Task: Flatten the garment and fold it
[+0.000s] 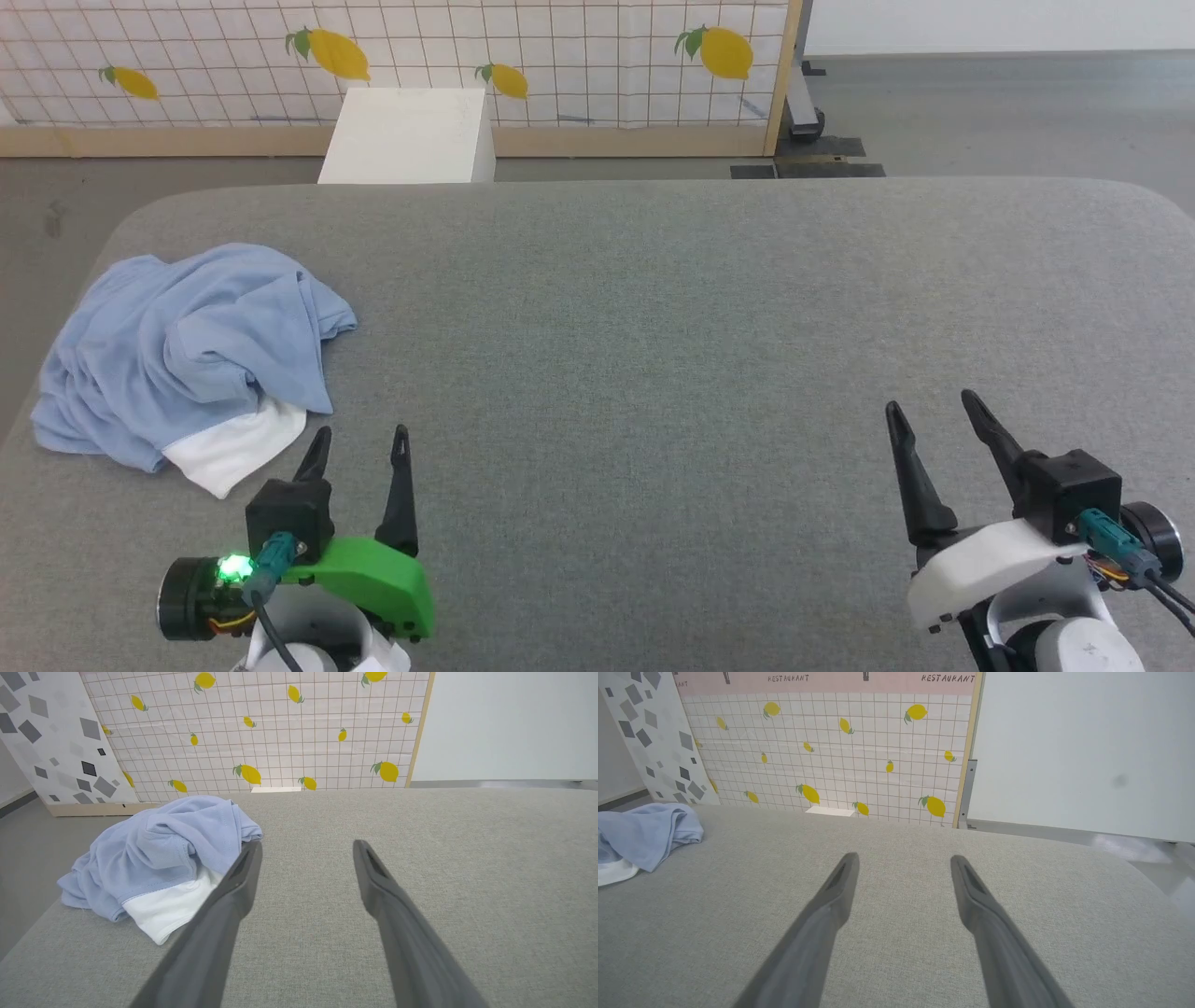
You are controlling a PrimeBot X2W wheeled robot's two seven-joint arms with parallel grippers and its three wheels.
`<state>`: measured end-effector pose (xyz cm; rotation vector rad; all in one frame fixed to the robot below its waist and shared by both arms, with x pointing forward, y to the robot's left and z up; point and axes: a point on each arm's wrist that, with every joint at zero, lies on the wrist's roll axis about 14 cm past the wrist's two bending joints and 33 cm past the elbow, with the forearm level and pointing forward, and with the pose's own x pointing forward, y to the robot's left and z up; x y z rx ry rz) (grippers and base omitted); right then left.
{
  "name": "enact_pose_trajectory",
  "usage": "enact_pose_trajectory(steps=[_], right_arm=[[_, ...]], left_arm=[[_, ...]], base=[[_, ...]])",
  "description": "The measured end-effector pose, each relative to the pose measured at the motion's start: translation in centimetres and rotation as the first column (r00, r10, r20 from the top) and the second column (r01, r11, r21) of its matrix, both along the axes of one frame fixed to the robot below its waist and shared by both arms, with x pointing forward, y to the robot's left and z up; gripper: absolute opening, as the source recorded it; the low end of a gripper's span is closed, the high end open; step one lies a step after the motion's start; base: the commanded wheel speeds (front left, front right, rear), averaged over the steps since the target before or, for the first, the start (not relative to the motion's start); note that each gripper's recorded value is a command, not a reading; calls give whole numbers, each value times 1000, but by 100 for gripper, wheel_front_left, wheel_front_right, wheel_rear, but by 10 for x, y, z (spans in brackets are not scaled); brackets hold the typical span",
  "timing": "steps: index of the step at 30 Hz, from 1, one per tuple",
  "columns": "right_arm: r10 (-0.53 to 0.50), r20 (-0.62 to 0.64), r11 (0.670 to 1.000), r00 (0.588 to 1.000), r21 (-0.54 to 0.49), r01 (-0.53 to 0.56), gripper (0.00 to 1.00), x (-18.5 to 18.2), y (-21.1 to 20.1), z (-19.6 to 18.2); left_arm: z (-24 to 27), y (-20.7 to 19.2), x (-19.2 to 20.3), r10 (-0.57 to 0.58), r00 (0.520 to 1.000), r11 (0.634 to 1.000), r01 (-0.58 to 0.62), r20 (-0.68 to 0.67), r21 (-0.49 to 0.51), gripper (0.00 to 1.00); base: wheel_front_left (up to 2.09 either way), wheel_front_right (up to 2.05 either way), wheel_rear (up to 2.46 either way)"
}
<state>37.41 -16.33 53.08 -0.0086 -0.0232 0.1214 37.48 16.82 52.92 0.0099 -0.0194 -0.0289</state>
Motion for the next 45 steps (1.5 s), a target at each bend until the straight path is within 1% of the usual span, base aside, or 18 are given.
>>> enact_pose_trajectory(steps=[23,45], right_arm=[[-23,14,999,1000,46,22,100,-7,-8,-4],[-44,22,995,999,88,42,100,-11,-14,-9]], left_arm=[[-1,-8,-2,-16,1000,999,17,24,-44,100],[-2,-13,-4,-26,999,998,29,45,-61,100]], base=[[0,0,0],[0,0,0]])
